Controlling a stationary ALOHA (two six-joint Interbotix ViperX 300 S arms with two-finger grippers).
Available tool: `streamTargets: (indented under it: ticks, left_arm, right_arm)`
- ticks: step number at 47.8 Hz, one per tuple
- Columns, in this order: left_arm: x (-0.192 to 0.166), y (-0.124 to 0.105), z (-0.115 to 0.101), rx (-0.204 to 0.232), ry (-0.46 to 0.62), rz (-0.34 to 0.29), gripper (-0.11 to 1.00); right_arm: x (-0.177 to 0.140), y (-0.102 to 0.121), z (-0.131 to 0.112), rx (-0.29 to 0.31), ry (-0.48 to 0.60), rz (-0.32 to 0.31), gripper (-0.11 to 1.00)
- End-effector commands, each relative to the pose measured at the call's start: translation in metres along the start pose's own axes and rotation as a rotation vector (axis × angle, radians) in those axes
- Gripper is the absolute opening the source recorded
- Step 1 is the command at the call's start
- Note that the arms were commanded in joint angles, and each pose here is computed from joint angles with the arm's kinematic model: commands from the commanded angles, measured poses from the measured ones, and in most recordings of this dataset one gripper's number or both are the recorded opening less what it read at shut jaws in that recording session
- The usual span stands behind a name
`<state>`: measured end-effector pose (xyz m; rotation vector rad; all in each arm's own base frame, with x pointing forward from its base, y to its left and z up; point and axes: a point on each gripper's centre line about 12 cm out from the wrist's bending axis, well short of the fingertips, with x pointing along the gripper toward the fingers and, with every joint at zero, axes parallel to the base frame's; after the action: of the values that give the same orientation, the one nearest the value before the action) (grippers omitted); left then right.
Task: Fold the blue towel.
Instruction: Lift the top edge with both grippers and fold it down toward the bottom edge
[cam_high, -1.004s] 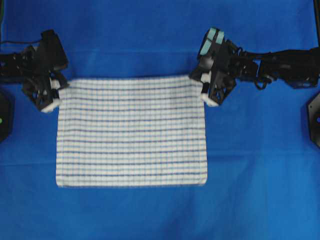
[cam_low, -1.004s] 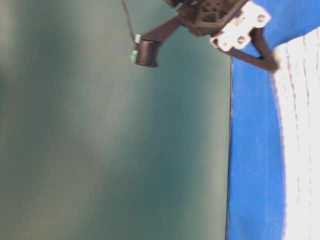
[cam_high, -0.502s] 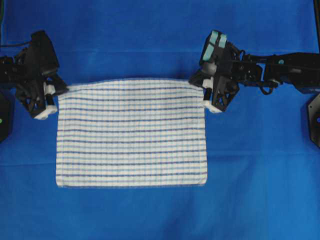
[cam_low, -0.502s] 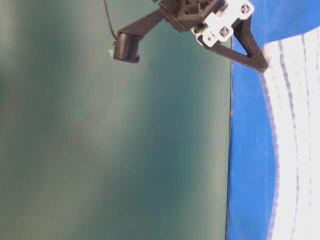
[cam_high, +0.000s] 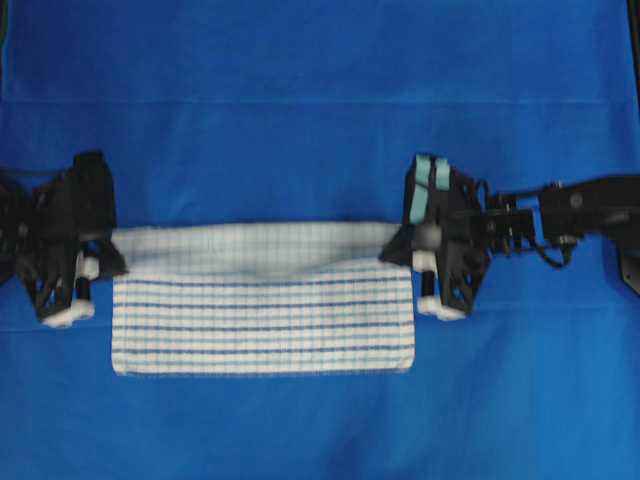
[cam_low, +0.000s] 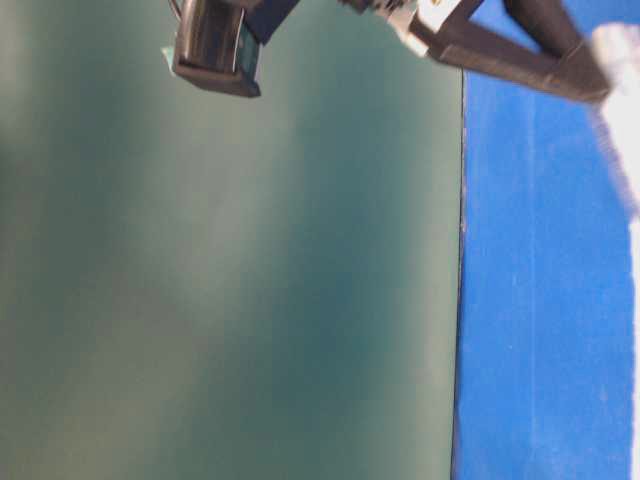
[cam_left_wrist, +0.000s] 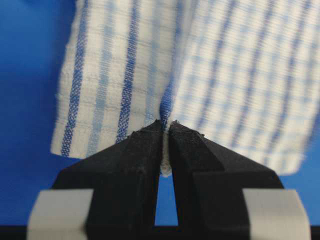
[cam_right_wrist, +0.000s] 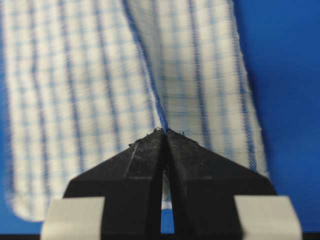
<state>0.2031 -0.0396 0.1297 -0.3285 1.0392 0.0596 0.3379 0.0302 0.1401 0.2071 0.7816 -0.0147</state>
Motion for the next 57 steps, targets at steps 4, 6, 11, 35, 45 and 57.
streamTargets:
  ticks: [4, 6, 11, 35, 45, 57]
  left_arm:
    - [-0.001, -0.024, -0.002, 0.019, -0.01, -0.07, 0.02]
    - [-0.001, -0.029, -0.004, 0.021, -0.01, -0.085, 0.02]
    - [0.0, -0.043, -0.007, 0.03, -0.017, -0.129, 0.02]
    - [0.013, -0.075, -0.011, 0.079, 0.053, -0.155, 0.02]
    - [0.013, -0.075, -0.011, 0.079, 0.057, -0.151, 0.02]
    - [0.013, -0.075, -0.012, 0.085, 0.058, -0.152, 0.02]
  right_arm:
    - [-0.006, 0.025, 0.0, -0.025, -0.011, 0.057, 0.01]
    - [-0.006, 0.032, -0.002, -0.032, -0.008, 0.073, 0.01]
    - [-0.007, 0.043, -0.006, -0.036, -0.004, 0.097, 0.01]
    - [-0.006, 0.069, -0.011, -0.044, 0.0, 0.153, 0.01]
    - [-0.004, 0.075, -0.008, -0.046, -0.004, 0.165, 0.01]
    - [0.001, 0.081, -0.004, -0.049, -0.001, 0.171, 0.01]
